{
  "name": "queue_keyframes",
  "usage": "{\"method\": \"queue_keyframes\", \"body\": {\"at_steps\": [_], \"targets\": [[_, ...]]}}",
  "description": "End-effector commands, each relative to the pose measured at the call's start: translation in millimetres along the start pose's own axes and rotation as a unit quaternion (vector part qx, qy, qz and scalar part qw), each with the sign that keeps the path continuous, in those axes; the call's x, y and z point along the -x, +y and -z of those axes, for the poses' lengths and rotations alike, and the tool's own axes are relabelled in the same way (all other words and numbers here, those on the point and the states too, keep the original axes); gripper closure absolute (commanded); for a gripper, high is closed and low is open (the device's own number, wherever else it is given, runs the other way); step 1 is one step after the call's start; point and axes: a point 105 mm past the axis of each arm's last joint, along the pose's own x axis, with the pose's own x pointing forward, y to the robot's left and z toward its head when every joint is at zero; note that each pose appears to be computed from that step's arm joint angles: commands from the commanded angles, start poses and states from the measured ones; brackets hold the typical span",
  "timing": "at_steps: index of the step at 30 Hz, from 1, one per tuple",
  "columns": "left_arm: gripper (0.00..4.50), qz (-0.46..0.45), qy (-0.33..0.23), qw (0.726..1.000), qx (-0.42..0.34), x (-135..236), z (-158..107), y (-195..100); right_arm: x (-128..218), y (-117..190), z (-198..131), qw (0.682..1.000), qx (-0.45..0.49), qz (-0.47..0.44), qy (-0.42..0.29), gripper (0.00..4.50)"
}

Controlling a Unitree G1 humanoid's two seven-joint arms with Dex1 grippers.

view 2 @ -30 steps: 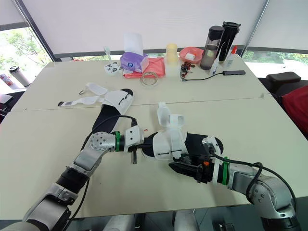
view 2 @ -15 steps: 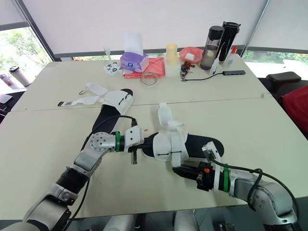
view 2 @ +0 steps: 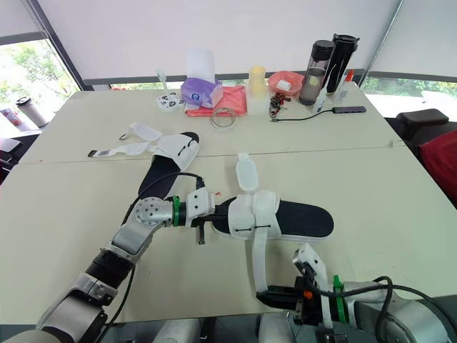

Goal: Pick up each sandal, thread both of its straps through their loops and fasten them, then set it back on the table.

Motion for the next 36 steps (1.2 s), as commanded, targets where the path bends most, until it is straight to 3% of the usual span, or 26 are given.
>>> {"method": "queue_keyframes", "body": {"at_steps": [1,9,15,25,29,36], "targets": [[4.5,0.015,0.015,1.0,0.005,-2.8,9.2,-6.8,-5.5,12.4,13.7,0.999,-0.016,-0.025,0.018,4.49],[4.5,0.019,0.013,1.0,0.003,-6.3,8.7,-5.4,0.2,11.9,3.2,1.0,-0.004,-0.011,-0.002,4.49],[4.5,0.019,0.01,1.0,0.003,-9.6,9.2,-3.7,9.2,35.5,3.6,1.0,0.008,-0.018,0.016,4.49],[4.5,0.024,0.006,1.0,0.0,-14.7,8.8,-2.4,20.3,37.5,-66.0,0.993,0.037,-0.016,-0.11,4.49],[4.5,0.023,0.004,1.0,-0.001,-16.5,8.1,-1.8,29.2,37.1,-101.9,0.983,0.021,-0.035,-0.179,4.49],[4.5,0.021,0.002,1.0,0.0,-18.2,8.2,-3.3,31.9,17.5,-132.6,0.965,-0.048,-0.045,-0.255,4.49]]}}
